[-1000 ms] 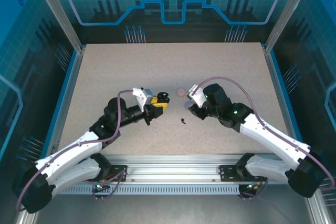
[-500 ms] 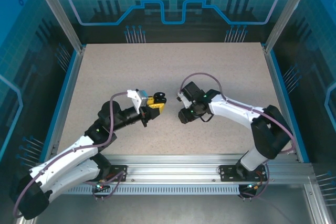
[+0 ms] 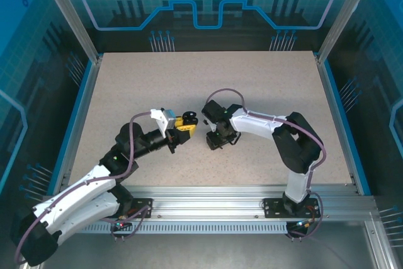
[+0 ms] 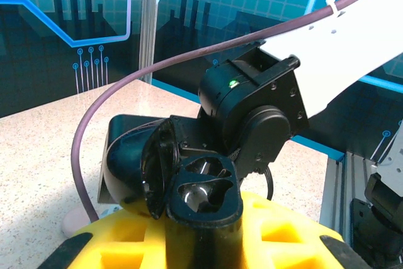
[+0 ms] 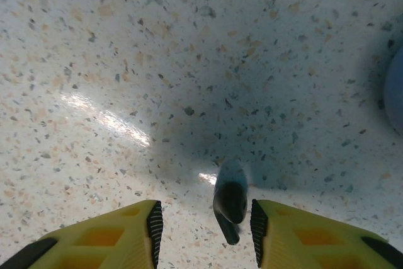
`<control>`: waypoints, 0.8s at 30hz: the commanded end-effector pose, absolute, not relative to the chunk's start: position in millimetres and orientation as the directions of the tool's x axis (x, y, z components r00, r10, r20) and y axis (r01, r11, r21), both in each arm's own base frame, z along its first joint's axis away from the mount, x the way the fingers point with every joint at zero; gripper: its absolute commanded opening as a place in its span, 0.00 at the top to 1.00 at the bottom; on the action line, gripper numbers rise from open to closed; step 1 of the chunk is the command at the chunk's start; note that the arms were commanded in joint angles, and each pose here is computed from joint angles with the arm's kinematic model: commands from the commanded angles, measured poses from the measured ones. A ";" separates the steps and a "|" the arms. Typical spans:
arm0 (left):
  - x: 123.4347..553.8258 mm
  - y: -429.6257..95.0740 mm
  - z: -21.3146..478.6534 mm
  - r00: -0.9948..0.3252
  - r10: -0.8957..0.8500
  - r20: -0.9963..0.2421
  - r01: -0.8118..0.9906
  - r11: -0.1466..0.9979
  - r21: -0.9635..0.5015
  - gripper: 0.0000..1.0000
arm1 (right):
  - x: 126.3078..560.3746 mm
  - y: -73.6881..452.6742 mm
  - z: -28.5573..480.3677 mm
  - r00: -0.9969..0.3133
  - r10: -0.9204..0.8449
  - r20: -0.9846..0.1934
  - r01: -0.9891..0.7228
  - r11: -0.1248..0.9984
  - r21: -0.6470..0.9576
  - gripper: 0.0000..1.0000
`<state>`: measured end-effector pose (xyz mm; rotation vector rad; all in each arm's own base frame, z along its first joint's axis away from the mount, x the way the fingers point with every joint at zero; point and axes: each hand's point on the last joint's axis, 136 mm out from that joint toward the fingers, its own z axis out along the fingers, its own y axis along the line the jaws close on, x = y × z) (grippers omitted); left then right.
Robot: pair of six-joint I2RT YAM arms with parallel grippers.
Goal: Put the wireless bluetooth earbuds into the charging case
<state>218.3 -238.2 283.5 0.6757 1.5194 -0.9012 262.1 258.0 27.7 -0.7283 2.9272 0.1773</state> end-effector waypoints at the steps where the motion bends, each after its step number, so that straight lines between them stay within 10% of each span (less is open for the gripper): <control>1: 217.2 -235.8 282.3 -0.122 -0.064 -0.990 0.827 0.546 -0.137 0.97 | 258.9 251.9 22.3 -0.884 -0.457 -0.100 -0.462 0.886 0.031 0.57; 24: 216.7 -234.6 281.5 -0.123 -0.060 -0.991 0.824 0.550 -0.136 0.97 | 259.0 252.3 0.4 -0.875 -0.481 -0.055 -0.481 0.877 -0.007 0.73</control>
